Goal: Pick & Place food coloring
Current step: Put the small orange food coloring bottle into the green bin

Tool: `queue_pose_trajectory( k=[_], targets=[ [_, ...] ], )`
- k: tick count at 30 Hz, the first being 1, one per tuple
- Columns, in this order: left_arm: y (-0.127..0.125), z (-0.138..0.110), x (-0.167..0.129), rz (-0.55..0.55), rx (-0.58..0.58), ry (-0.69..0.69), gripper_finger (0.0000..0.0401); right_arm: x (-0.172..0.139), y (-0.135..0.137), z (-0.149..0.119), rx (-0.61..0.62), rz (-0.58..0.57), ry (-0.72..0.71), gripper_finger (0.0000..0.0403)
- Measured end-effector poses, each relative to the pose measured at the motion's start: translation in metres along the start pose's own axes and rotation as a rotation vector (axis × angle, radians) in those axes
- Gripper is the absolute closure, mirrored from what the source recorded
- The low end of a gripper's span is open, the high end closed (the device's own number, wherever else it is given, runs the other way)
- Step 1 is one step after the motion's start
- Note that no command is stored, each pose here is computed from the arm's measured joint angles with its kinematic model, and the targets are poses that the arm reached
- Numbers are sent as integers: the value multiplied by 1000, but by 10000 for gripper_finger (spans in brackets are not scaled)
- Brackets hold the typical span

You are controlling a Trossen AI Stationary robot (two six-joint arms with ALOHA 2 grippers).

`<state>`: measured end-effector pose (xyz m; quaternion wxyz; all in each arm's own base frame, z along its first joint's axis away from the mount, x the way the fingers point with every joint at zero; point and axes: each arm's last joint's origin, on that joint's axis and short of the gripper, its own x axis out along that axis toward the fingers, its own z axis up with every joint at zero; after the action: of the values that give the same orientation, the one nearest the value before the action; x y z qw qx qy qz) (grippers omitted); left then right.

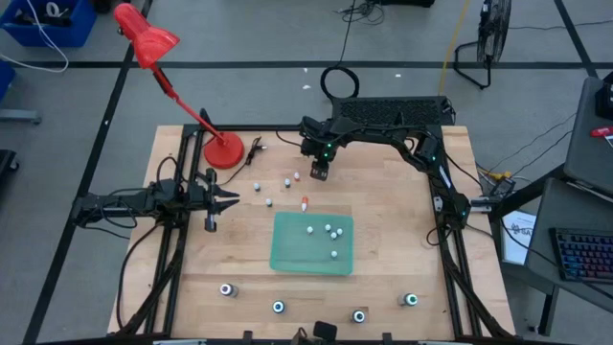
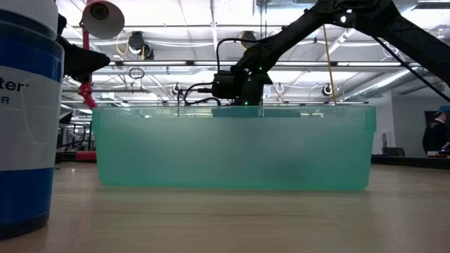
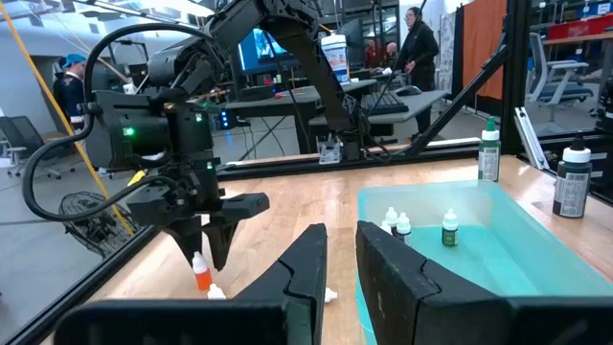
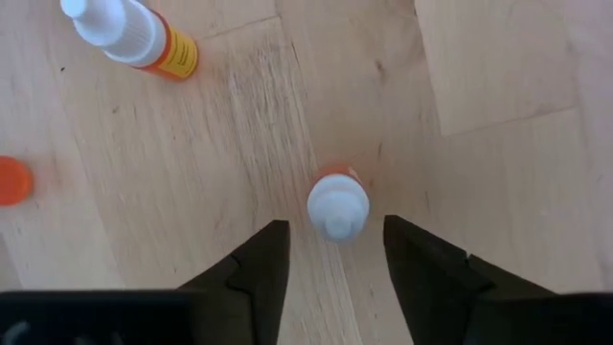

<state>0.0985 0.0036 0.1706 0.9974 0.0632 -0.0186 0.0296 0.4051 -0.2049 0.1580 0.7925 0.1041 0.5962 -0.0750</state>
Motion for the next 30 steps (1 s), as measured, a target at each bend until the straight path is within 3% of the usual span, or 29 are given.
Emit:
queue_pose_trajectory(
  k=[5,21,30],
  targets=[
    [0,0,0,0,0,0,334,0,0,2,-3,-5,-24,223],
    [0,0,0,0,0,0,334,0,-1,6,-8,-15,-62,229],
    [0,0,0,0,0,0,334,-1,-2,7,-12,-19,-75,282]
  ],
)
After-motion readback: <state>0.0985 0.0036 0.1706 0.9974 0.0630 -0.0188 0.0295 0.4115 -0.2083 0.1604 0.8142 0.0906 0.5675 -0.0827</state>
